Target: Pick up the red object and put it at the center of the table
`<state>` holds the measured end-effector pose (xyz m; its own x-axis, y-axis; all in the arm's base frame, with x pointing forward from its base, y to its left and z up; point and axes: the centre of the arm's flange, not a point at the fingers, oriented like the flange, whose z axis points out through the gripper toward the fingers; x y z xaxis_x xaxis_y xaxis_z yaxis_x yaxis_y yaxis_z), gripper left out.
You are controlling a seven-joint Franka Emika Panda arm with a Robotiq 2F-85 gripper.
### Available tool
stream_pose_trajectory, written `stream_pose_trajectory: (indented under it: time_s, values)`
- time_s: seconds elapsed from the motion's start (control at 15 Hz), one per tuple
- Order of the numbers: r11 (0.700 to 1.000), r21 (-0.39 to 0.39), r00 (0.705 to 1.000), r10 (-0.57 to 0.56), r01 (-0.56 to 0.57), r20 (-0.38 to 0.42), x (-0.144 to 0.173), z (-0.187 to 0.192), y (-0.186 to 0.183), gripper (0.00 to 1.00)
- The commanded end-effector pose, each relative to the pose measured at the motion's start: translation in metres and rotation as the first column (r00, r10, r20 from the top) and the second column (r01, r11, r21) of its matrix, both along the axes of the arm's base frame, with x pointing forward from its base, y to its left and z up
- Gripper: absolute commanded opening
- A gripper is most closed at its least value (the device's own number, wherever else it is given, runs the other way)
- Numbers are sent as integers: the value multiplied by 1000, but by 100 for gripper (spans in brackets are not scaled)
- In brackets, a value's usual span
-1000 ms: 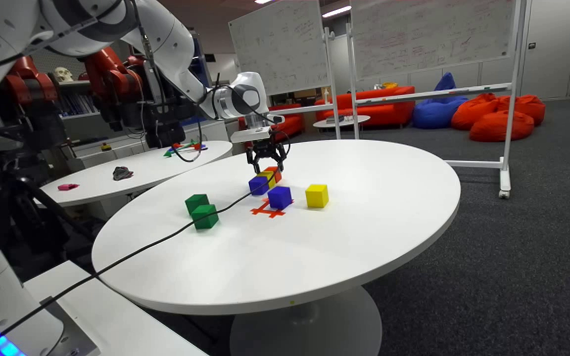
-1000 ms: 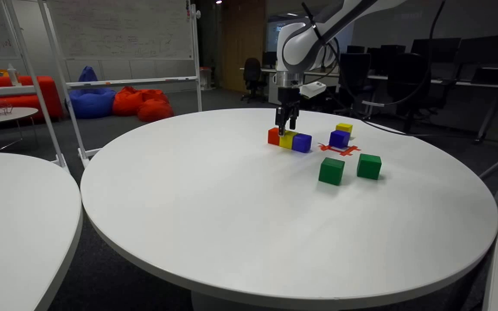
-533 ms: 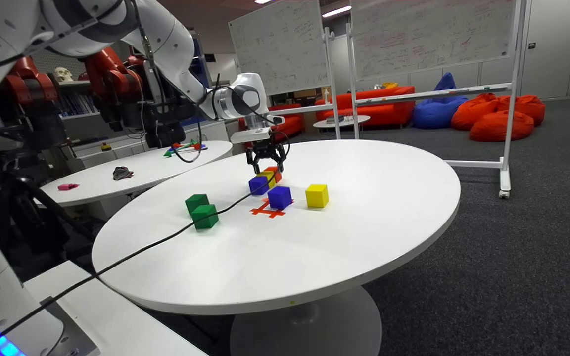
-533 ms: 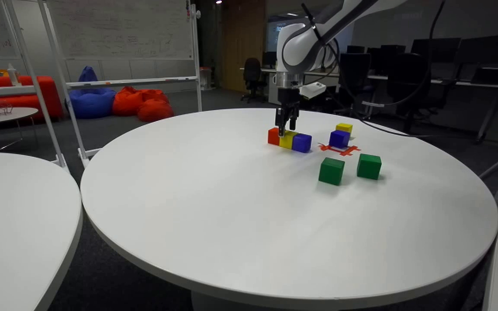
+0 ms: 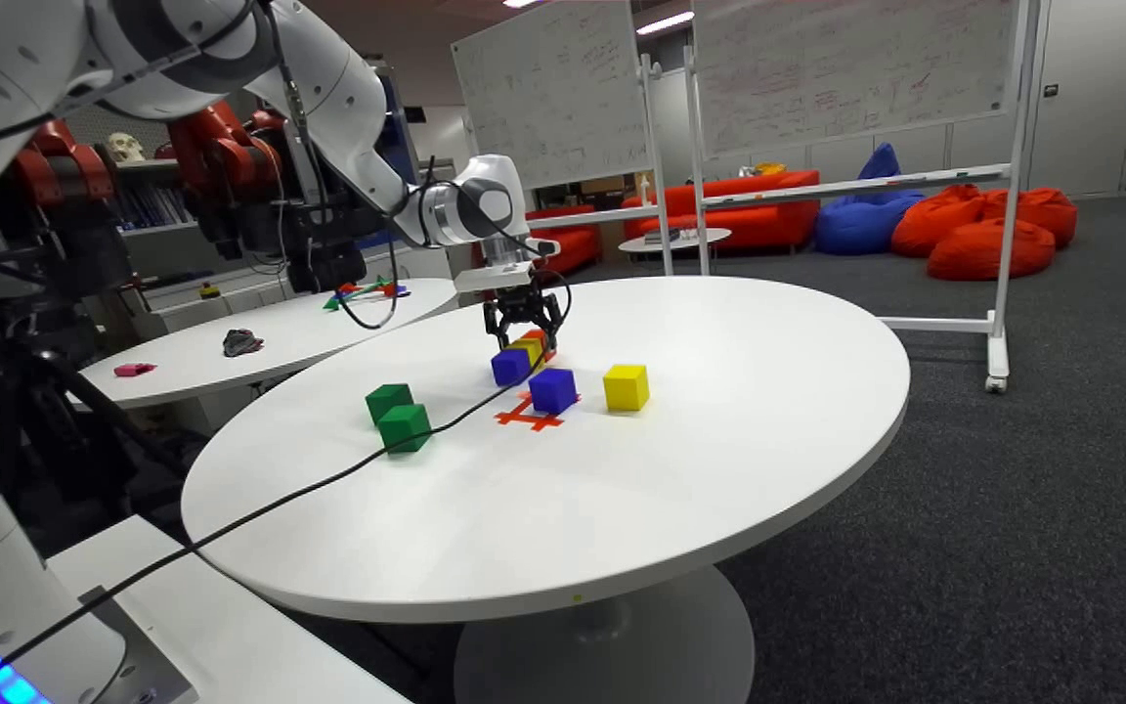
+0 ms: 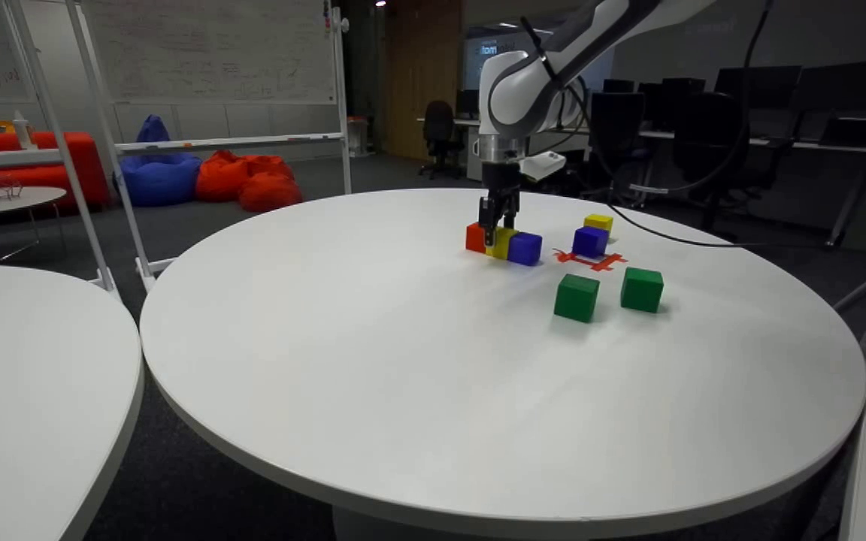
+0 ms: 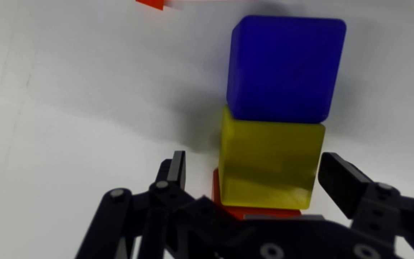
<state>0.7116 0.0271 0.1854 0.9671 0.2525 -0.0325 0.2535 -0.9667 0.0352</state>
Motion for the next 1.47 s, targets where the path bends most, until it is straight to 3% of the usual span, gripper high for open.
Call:
stream_pose_trajectory:
  time_s: [0.0,1.4]
  values:
    - [1000,0,1000,2,-2,-2,0,-2,1,100]
    - [1000,1,1000,11,-11,-18,1,-14,10,100]
